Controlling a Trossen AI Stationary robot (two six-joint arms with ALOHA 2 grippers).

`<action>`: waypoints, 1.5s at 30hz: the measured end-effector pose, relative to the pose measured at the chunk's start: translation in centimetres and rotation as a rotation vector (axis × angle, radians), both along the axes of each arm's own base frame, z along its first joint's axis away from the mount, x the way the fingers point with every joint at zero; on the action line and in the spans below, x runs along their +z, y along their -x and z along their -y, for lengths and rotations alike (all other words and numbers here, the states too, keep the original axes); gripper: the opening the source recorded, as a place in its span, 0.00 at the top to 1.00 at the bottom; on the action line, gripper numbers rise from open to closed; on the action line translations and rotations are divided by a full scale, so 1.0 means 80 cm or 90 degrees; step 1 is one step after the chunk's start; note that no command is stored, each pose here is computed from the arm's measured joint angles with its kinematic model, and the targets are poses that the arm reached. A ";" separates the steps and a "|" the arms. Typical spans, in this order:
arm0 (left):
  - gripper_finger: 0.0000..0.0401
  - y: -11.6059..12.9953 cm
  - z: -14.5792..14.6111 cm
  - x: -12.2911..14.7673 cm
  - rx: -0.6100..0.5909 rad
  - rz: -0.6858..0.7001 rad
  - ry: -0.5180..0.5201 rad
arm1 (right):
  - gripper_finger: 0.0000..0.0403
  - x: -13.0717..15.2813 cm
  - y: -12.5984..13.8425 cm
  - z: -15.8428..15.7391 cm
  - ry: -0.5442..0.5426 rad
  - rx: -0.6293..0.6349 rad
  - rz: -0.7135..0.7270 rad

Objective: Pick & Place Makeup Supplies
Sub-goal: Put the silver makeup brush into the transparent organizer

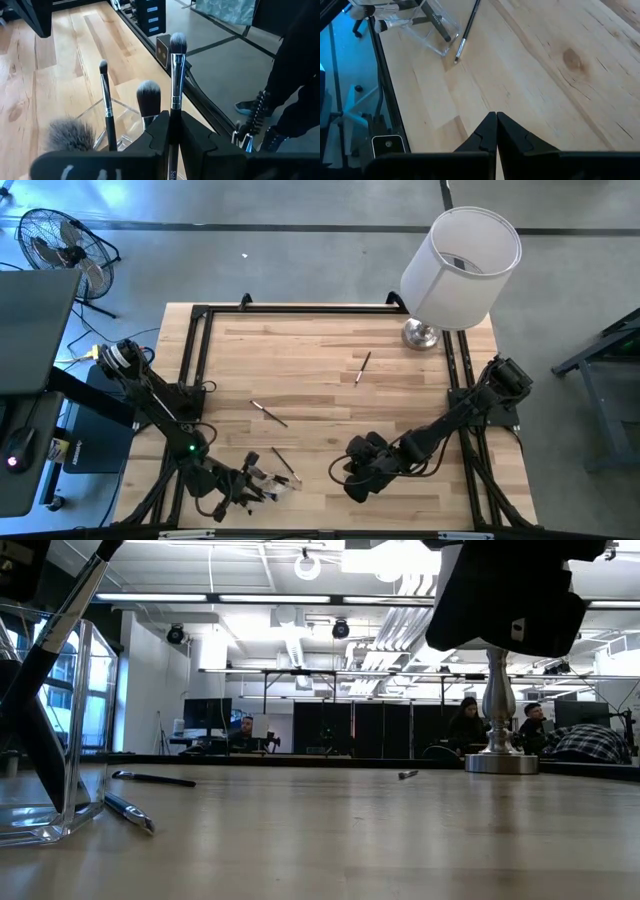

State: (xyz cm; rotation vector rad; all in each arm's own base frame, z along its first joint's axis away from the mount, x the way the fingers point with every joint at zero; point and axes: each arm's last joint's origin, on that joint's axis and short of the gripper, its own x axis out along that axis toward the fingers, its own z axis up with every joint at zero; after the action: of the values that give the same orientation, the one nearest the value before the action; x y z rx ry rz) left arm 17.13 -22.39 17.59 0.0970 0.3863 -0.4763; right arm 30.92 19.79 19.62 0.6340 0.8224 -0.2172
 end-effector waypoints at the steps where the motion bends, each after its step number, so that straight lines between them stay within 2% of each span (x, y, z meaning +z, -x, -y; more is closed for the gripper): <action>1: 0.93 0.000 0.000 0.000 0.000 -0.001 -0.002 | 1.00 0.000 0.000 0.000 0.000 0.000 0.000; 7: 0.93 0.000 -0.001 -0.002 0.002 -0.005 -0.011 | 1.00 0.000 0.000 0.001 0.011 -0.009 0.007; 15: 0.93 -0.002 -0.005 -0.002 0.100 0.000 0.015 | 1.00 0.000 0.000 0.001 0.015 -0.011 0.009; 33: 0.92 -0.001 -0.005 -0.002 0.105 -0.010 0.036 | 1.00 0.000 0.000 0.001 0.013 -0.010 0.008; 45: 0.68 -0.001 -0.005 0.000 0.106 -0.025 0.067 | 1.00 0.000 -0.004 0.006 0.000 -0.028 0.006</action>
State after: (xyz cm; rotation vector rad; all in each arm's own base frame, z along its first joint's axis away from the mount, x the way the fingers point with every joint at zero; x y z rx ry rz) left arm 17.20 -22.01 17.57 -0.0463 0.4033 -0.3333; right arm 31.20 19.31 19.65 0.6533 0.7999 -0.2544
